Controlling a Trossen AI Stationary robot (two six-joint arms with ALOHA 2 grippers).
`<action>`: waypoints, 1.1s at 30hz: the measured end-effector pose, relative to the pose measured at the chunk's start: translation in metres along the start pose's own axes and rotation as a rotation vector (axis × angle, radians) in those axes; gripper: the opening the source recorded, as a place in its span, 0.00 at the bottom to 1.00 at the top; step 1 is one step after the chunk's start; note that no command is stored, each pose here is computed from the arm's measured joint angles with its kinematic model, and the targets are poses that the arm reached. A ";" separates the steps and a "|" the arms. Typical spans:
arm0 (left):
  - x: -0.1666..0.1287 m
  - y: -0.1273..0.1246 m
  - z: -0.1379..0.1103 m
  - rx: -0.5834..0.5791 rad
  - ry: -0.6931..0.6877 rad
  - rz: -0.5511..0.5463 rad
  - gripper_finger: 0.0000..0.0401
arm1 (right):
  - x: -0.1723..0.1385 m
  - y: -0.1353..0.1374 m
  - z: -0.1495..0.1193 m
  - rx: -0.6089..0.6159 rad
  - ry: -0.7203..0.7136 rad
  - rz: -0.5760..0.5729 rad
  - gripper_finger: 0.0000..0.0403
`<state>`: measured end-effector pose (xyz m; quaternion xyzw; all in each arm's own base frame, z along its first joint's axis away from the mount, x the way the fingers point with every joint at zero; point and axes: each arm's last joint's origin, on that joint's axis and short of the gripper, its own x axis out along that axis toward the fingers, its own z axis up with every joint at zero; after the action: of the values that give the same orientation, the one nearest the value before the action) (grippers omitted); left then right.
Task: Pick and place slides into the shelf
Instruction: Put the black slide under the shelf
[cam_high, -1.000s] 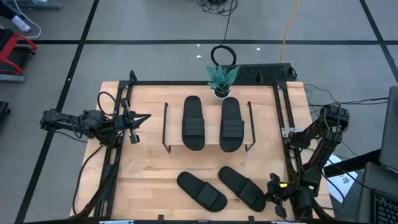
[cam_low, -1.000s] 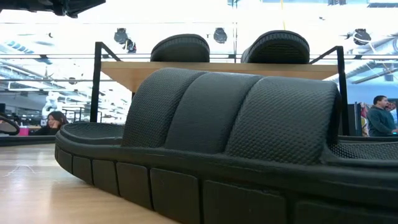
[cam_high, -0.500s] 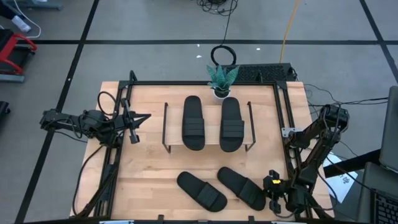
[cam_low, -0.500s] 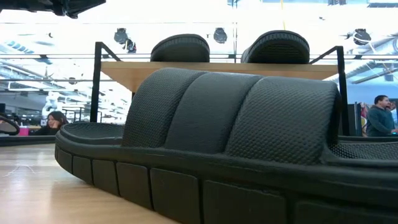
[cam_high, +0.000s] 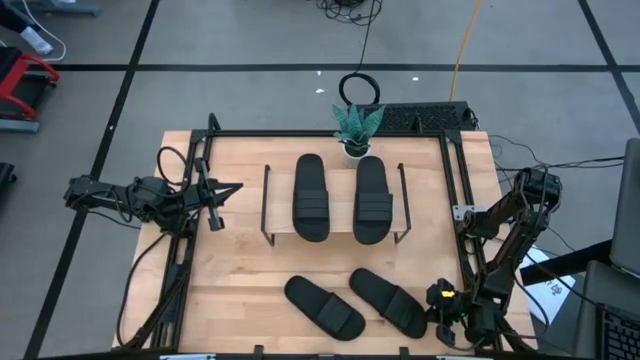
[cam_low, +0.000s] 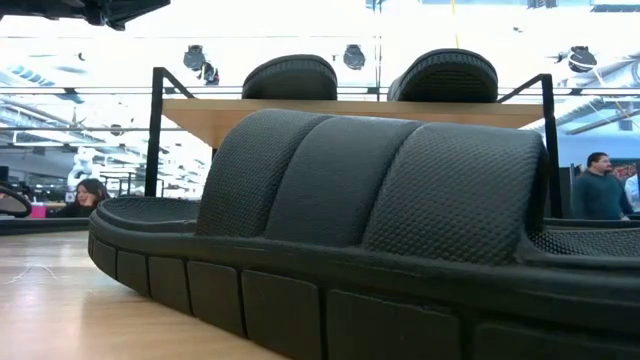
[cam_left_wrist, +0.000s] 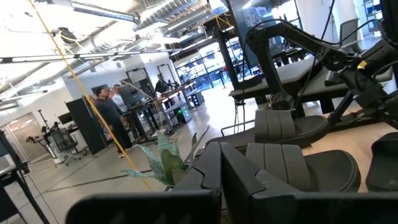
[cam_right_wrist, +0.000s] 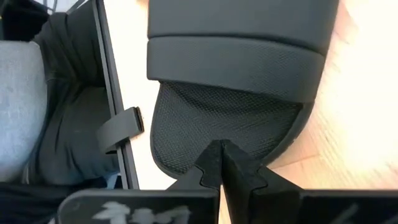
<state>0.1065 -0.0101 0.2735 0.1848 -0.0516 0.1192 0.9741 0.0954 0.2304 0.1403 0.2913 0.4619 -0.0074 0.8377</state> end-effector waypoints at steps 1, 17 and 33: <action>0.000 0.000 0.000 0.000 0.000 0.000 0.01 | 0.000 0.000 0.000 -0.025 -0.009 0.001 0.00; 0.000 -0.001 -0.002 0.014 0.016 -0.007 0.03 | -0.013 -0.005 0.005 -0.222 -0.142 -0.040 0.00; -0.001 -0.002 0.002 0.035 -0.017 -0.105 0.01 | -0.099 -0.007 0.088 -0.511 -0.679 -0.052 0.00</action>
<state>0.1061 -0.0129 0.2741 0.2052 -0.0478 0.0674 0.9752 0.1039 0.1553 0.2495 0.0438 0.1538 -0.0092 0.9871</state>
